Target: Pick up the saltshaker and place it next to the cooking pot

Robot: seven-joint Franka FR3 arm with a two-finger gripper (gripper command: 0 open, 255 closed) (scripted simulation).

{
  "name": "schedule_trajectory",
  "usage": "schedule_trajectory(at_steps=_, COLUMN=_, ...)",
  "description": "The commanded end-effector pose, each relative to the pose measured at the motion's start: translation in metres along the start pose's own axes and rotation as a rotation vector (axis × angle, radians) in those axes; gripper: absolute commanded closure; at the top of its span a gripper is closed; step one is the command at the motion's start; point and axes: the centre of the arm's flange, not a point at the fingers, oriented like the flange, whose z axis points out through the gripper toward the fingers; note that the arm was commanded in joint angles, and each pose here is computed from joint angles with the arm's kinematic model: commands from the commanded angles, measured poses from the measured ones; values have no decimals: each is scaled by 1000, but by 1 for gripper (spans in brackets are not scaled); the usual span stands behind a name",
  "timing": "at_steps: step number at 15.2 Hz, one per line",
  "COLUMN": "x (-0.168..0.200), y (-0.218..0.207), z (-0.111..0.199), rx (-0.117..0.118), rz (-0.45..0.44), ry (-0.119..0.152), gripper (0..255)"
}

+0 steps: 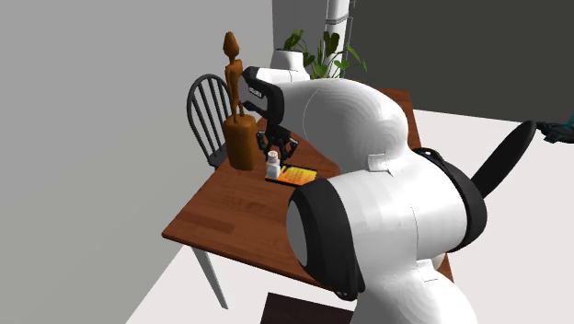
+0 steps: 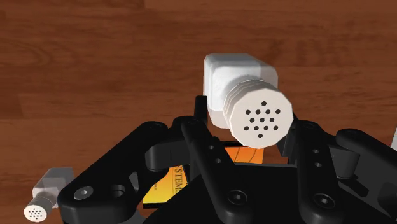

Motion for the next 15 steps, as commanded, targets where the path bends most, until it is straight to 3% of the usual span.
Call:
schedule_trajectory(at_steps=1, x=-2, y=-1, z=-11, rx=0, rz=0, ry=0, gripper=255)
schedule_trajectory(at_steps=15, x=68, y=154, z=-35, rx=0, rz=0, ry=0, gripper=255)
